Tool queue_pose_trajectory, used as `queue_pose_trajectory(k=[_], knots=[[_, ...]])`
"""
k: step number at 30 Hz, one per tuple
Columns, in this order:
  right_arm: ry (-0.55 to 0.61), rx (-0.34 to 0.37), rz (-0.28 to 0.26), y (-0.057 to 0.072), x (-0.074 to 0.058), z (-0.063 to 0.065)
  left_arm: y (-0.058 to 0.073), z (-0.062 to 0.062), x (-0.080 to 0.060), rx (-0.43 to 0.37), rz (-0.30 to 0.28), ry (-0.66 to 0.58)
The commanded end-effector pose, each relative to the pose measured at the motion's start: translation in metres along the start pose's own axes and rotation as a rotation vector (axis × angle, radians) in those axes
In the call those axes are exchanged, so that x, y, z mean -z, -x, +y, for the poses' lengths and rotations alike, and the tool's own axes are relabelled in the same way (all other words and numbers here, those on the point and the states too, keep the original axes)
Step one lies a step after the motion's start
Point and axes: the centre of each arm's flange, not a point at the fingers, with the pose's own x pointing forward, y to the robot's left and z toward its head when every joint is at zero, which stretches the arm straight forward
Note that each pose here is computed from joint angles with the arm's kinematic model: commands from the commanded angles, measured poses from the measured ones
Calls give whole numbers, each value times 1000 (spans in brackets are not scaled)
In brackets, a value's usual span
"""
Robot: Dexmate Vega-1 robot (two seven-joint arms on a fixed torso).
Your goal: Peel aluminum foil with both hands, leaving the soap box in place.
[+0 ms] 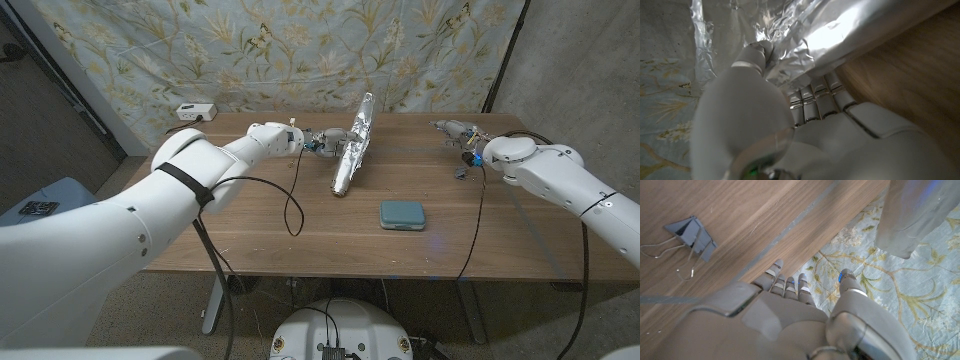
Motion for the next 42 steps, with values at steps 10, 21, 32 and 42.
queue_pose_trajectory(k=[10,21,32,42], knots=[[15,8,28,25,-18,7,-7,-7,3,-34,-26,71],[-21,1,1,37,-27,14,-13,-10,1,-76,-51,103],[-14,-8,-5,45,-40,21,-14,-7,0,-123,-77,147],[-13,-35,-1,46,-48,35,-16,-8,3,-157,-91,180]])
